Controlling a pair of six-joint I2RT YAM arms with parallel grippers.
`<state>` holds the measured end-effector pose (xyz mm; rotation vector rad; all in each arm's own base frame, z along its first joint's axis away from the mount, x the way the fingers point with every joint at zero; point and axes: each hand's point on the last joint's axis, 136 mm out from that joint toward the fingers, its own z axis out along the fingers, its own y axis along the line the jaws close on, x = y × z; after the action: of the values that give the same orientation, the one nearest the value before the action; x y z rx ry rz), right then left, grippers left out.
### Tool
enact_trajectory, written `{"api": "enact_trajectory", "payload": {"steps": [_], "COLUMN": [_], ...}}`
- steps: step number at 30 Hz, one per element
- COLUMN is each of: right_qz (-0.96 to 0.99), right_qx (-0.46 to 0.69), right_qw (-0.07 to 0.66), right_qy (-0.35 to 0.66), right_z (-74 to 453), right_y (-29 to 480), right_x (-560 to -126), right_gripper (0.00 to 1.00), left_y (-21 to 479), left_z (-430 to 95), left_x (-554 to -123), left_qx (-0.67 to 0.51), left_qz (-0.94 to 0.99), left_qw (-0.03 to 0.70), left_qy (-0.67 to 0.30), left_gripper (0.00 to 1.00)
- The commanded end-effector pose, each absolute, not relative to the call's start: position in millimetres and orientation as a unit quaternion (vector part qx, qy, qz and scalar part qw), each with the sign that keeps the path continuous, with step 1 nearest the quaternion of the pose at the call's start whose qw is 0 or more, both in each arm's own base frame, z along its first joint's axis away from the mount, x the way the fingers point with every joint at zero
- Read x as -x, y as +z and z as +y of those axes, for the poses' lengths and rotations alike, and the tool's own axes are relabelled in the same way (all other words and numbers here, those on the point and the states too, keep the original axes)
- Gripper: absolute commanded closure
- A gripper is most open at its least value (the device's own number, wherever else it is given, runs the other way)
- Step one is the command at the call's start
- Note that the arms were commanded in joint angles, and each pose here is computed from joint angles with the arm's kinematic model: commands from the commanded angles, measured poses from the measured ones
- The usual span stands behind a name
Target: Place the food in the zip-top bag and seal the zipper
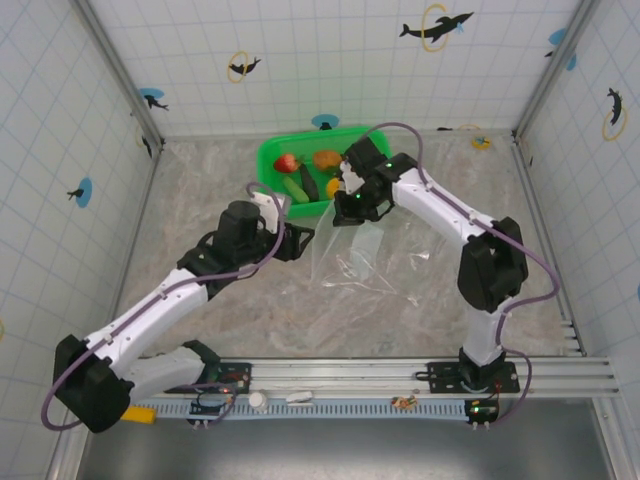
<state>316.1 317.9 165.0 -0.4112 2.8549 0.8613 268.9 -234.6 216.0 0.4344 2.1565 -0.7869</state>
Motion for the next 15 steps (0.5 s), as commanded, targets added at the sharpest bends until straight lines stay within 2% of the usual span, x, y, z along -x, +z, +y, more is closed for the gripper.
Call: {"api": "enact_trajectory", "payload": {"steps": [1,5,8,12,14,15], "right_qz": [0.928,0.923,0.922,0.921,0.919,0.918], "right_qx": [0.158,0.173,0.183,0.195,0.199,0.202], "right_qw": [0.083,0.097,0.097,0.098,0.101,0.103], "right_qy": [0.327,0.329,0.326,0.324,0.324,0.324], "right_z": [324.1,325.1,324.6,323.9,323.4,322.9], "right_y": [188.5,201.1,204.0,208.1,211.1,213.3], "right_x": [-308.7,-302.6,-295.4,-286.8,-284.2,-282.9], "right_gripper": [1.0,1.0,1.0,1.0,1.0,1.0], "left_y": [200.0,212.2,228.2,227.1,215.2,206.5], "left_z": [-226.9,-257.9,-274.8,-279.3,-276.0,-272.3], "left_x": [-272.1,-262.9,-257.8,-267.4,-273.7,-277.8], "left_qx": [-0.134,-0.159,-0.185,-0.185,-0.177,-0.169], "left_qz": [0.876,0.847,0.818,0.819,0.835,0.848], "left_qw": [0.331,0.259,0.24,0.242,0.239,0.238], "left_qy": [-0.325,-0.437,-0.488,-0.486,-0.462,-0.443], "left_gripper": [0.31,0.32,0.32,0.35,0.4,0.46]}}
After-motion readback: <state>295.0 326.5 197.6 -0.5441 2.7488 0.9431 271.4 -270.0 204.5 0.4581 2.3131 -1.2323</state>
